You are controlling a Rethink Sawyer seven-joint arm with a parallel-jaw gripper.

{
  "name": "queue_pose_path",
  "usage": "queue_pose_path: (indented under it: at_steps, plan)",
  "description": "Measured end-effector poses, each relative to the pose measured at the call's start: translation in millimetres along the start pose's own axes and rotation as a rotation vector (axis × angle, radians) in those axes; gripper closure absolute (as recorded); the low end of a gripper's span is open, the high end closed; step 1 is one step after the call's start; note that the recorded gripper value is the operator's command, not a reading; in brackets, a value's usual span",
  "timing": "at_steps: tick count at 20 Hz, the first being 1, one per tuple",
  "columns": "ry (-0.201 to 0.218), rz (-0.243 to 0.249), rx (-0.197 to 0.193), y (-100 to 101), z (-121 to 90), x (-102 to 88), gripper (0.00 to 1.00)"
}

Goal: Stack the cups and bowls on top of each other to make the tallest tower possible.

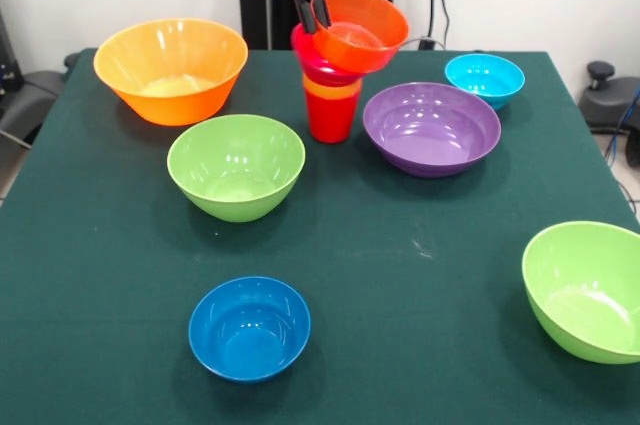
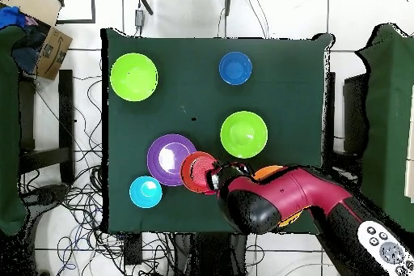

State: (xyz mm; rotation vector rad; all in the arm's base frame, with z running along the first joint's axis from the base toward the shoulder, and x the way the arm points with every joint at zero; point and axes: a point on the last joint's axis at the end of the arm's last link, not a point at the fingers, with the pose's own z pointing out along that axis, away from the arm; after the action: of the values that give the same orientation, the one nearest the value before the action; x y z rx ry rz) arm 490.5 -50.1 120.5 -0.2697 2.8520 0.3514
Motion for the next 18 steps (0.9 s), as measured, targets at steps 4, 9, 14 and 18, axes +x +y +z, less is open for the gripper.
queue_pose_path:
  at_steps: [4,9,14,18]
  plan:
    - [-0.006,-0.004,0.005,0.5,-2.6,-3.3,1.0]
    - [-0.007,-0.006,0.008,0.1,-3.4,-3.7,1.0]
    - [-0.007,-0.005,0.008,-0.5,-3.7,-3.7,1.0]
    - [-0.017,0.006,0.003,-2.0,-7.6,-7.5,1.0]
